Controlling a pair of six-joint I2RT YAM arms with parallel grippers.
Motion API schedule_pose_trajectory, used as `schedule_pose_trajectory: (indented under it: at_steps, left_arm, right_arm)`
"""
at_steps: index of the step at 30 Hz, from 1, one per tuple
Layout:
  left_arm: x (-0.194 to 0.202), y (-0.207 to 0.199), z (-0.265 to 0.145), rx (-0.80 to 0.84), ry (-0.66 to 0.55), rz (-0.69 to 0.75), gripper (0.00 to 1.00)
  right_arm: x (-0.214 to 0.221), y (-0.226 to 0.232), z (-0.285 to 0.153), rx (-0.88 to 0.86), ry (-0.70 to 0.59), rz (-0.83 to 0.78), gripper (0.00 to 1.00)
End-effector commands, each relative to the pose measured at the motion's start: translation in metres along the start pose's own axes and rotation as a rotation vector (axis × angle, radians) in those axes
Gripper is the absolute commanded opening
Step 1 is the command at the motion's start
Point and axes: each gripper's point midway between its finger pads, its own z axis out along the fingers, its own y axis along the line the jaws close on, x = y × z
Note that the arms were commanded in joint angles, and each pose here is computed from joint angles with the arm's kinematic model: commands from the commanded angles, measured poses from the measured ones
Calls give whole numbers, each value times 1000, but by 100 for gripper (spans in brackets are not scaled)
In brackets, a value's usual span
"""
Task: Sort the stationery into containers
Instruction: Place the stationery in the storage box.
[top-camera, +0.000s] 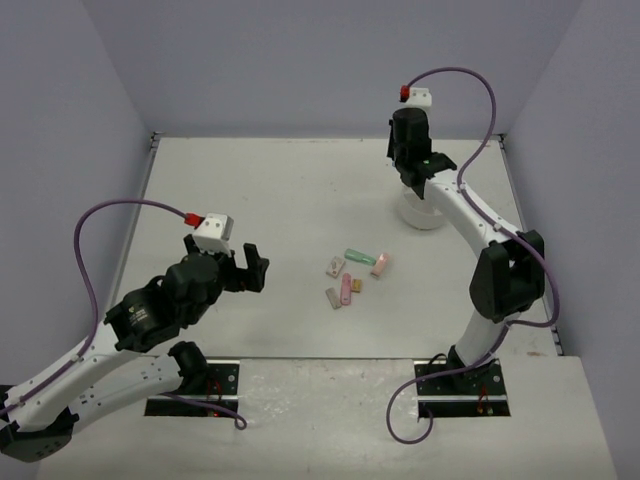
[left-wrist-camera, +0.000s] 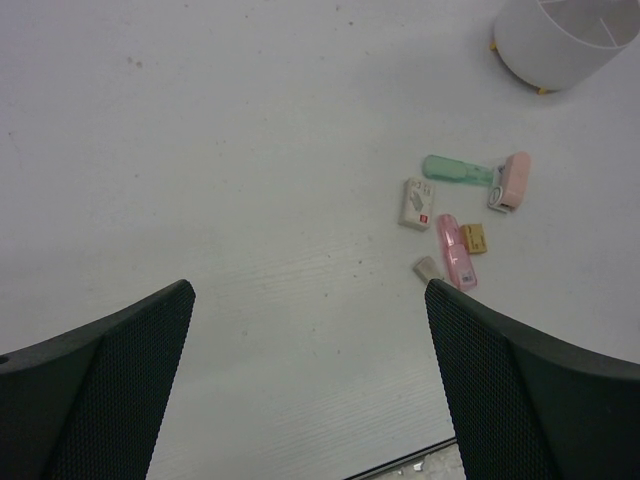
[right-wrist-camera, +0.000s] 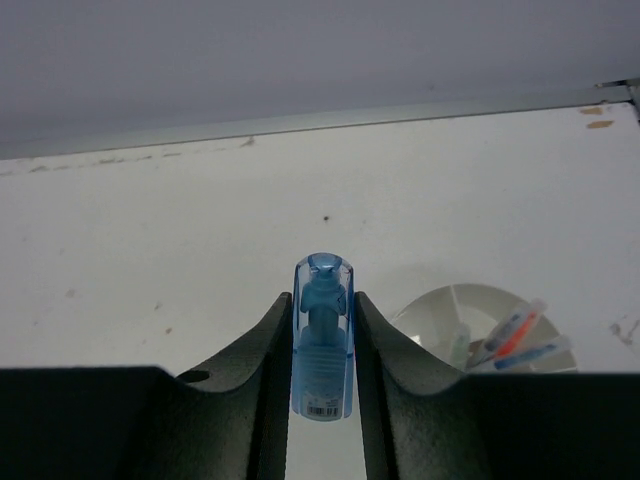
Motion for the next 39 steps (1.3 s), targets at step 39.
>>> schedule_pose_trajectory:
  at_steps: [39]
  left_arm:
    - [-7, -8, 0, 48, -34, 7, 100]
  right_arm:
    - [72, -69, 66, 288, 41, -170, 18]
